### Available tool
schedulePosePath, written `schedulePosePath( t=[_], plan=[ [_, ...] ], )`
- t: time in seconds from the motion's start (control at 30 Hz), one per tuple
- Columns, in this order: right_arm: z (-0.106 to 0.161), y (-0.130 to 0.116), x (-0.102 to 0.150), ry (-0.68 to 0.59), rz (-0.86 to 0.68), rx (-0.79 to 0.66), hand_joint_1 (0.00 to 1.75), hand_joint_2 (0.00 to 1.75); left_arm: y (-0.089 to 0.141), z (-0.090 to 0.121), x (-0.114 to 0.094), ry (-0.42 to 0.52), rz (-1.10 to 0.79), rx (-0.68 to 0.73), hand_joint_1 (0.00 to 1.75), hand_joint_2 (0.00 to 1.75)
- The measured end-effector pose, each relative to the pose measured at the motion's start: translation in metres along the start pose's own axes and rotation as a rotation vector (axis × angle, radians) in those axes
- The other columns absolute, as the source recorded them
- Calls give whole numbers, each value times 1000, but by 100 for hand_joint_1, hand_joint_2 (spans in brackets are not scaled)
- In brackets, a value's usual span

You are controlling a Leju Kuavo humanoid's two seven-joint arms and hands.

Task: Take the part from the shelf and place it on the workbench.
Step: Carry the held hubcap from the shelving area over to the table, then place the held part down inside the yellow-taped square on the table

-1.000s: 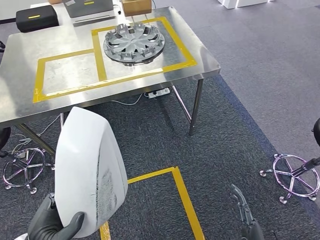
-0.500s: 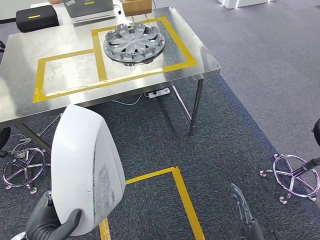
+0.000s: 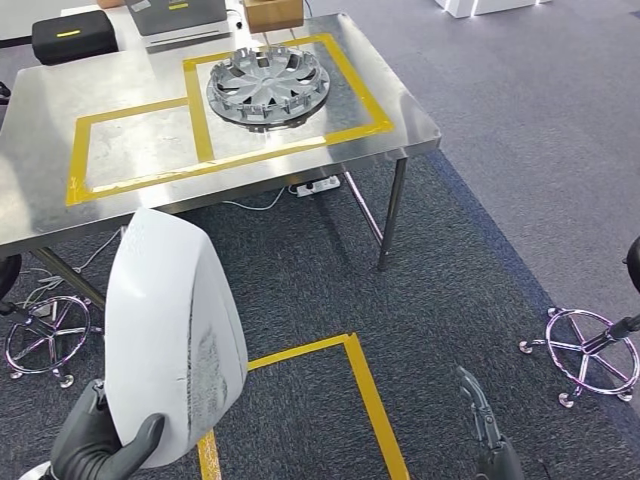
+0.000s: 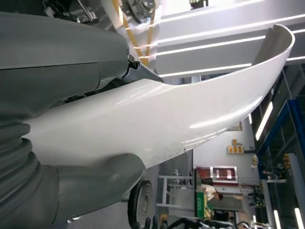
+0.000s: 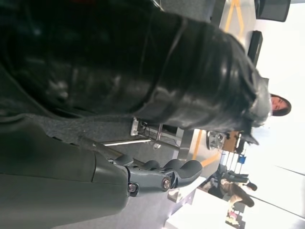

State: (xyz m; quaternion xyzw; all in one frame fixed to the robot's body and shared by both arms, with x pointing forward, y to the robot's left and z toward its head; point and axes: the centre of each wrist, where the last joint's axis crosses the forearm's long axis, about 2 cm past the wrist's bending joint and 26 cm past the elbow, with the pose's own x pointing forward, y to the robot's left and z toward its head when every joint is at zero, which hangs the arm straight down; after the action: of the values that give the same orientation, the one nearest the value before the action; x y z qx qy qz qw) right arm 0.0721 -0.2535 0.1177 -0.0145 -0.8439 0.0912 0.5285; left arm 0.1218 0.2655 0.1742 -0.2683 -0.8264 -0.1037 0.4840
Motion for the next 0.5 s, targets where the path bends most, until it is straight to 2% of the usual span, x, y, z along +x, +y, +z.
schedulePosePath(
  t=[0.5],
  plan=[
    [3, 0, 4, -8, 21, 2, 0, 0, -3, -2, -1, 3, -69, 6, 175, 175]
  ],
)
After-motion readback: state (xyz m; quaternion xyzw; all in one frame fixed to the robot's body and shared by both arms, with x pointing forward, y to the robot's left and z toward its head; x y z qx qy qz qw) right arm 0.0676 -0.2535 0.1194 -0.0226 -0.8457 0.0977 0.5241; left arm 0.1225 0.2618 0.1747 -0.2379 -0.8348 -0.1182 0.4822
